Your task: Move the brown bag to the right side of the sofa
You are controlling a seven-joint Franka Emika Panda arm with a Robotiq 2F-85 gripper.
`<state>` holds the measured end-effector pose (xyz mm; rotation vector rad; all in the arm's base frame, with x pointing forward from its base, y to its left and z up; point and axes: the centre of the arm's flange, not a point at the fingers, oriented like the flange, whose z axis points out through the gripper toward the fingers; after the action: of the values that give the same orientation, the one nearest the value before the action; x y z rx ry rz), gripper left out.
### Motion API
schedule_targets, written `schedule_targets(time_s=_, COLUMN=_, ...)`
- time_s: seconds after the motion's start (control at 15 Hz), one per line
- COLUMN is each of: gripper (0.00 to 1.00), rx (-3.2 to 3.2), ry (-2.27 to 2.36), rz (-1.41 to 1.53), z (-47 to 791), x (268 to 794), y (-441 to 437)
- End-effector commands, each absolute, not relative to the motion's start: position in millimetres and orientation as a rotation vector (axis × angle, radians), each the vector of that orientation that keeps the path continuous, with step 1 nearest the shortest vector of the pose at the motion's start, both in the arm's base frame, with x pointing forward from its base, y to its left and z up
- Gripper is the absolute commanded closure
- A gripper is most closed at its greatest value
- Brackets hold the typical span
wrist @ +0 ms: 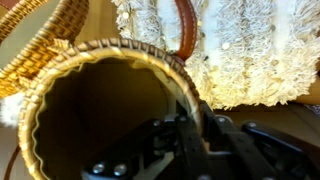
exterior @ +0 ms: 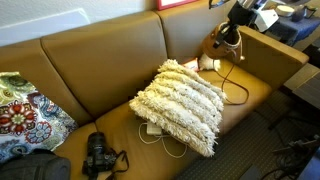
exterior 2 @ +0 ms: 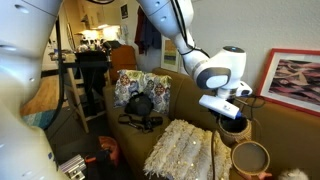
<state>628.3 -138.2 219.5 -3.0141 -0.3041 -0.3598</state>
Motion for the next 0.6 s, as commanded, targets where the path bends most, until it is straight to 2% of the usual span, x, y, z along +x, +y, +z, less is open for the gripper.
schedule_targets(time_s=0.0, gripper=0.96, rx=-3.084, ry=-0.176, rz=-0.369, z=223, x=603, y=-184)
schedule_targets(time_s=0.53, gripper=0.96, rx=-3.095, ry=0.101, rz=-0.262, z=186, x=565, y=-296)
